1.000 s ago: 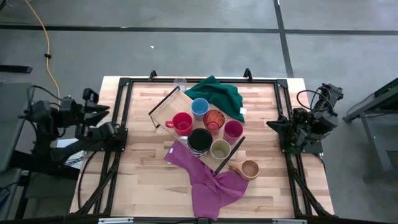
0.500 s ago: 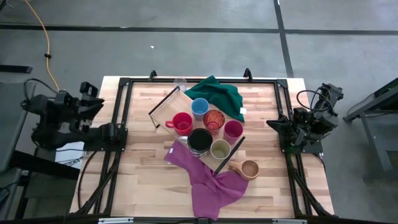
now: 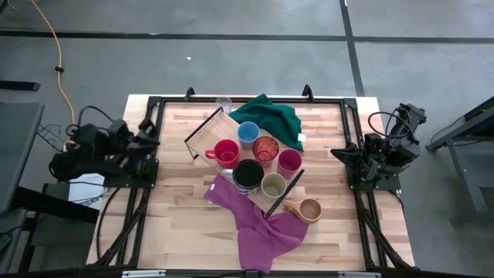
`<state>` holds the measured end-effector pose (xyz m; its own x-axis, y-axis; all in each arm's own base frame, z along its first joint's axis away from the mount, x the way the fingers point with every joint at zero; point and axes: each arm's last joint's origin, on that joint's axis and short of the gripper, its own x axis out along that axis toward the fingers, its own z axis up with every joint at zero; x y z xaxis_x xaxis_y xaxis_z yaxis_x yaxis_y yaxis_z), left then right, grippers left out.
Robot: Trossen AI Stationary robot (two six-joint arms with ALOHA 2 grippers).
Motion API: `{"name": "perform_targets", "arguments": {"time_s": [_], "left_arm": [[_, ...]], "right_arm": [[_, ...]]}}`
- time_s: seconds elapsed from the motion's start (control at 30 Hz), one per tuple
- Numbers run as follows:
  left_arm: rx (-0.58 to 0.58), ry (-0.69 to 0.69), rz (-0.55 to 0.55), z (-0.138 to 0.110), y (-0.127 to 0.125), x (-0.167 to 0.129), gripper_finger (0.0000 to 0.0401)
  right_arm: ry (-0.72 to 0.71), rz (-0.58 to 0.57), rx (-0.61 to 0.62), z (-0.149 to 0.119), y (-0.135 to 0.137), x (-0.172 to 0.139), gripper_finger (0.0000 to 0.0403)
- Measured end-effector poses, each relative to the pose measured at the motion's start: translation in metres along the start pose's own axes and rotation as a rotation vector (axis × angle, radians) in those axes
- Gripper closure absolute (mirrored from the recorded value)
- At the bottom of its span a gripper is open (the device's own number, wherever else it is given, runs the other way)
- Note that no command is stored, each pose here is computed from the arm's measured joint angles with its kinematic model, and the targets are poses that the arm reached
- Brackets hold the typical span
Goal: Stack small to large cups/mugs on shelf
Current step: Put the brown mug on the shelf
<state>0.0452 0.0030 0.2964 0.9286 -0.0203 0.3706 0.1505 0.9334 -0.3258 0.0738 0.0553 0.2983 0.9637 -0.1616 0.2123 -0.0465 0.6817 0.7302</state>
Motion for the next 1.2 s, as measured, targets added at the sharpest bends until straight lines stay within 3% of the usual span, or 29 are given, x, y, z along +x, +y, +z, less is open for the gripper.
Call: {"name": "perform_targets", "arguments": {"time_s": [0.33, 0.73, 1.07, 1.2], "left_arm": [[-0.117, 0.042, -0.086, -0.007, 0.001, 0.002, 0.0336], [-0.178, 0.08, -0.08, -0.011, 0.002, 0.002, 0.0336], [-0.202, 0.111, -0.052, -0.014, 0.004, 0.001, 0.0336], [-0.193, 0.116, -0.041, -0.015, 0.004, 0.001, 0.0336]], "right_arm": [[0.066, 0.041, 0.039, -0.006, -0.001, 0.0, 0.0336], [0.256, 0.008, 0.168, -0.026, -0.011, -0.005, 0.0336], [0.463, -0.103, 0.226, -0.026, -0.008, -0.015, 0.0372], [0.576, -0.199, 0.223, -0.025, -0.005, -0.016, 0.0377]]}}
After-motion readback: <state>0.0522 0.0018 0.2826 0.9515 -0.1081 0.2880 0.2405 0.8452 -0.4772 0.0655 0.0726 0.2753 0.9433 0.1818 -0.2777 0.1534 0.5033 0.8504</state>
